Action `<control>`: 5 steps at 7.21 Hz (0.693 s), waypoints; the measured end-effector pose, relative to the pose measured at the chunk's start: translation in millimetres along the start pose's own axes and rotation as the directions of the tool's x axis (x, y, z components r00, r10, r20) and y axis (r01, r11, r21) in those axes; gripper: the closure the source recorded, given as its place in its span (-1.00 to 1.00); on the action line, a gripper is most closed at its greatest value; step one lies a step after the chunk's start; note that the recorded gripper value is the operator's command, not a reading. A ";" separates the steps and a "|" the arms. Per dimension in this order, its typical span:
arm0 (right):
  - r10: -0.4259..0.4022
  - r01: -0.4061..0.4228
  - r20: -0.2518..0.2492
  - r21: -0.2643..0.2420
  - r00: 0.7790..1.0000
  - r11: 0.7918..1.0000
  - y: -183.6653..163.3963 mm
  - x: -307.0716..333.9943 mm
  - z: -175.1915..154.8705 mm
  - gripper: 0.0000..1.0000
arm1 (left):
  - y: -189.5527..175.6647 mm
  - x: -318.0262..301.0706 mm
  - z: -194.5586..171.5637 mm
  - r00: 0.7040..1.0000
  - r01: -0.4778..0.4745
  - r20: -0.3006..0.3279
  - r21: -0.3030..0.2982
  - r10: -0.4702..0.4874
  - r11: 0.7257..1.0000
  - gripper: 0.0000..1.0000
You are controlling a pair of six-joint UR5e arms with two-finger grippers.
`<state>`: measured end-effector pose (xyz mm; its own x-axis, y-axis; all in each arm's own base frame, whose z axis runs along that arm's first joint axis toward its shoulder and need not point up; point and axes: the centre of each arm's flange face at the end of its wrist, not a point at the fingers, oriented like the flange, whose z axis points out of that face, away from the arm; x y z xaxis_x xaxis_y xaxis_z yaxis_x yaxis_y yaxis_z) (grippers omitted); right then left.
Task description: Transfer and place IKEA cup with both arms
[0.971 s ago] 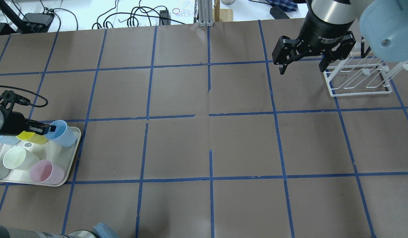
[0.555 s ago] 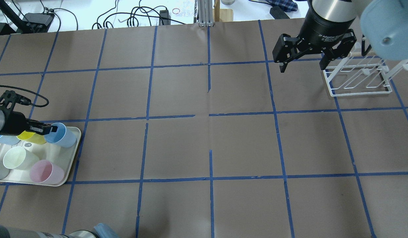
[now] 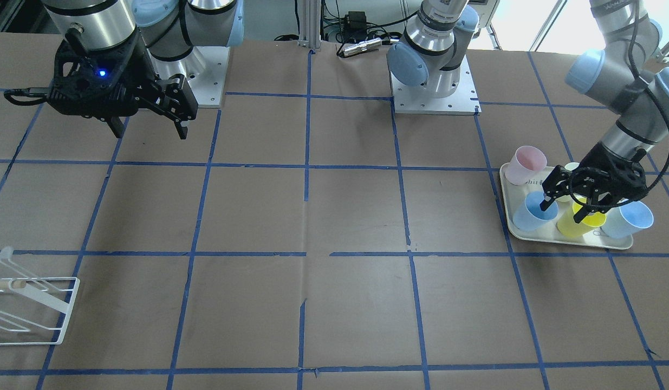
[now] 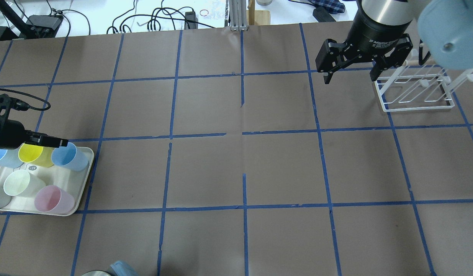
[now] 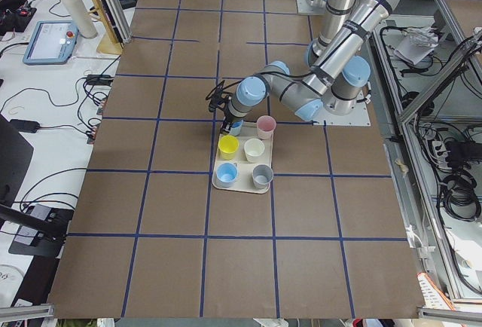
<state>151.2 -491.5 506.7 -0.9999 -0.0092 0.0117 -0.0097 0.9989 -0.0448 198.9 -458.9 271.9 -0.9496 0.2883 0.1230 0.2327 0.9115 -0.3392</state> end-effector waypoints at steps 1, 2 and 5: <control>0.001 -0.001 0.004 0.000 1.000 1.000 -0.3 -0.2 0.5 -1.00 | -22.2 19.2 -19.1 1.000 0.021 -0.004 -0.002 -0.021 1.000 -1.00; 0.002 -0.002 0.008 0.000 1.000 1.000 -0.5 -0.4 0.5 -1.00 | -51.3 46.6 -42.7 0.998 0.064 -0.021 -0.015 -0.064 0.998 -1.00; 0.004 -0.004 0.011 -0.001 1.000 1.000 -0.6 -0.4 0.6 -1.00 | -129.3 174.3 -90.4 0.985 0.170 0.034 -0.152 -0.167 0.974 -1.00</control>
<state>151.6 -492.1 506.1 -1.0000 -0.0062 0.0006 -0.0062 0.9990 -0.0439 22.3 -500.0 421.5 -0.9817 0.1217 0.1462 0.0968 0.9812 -0.1671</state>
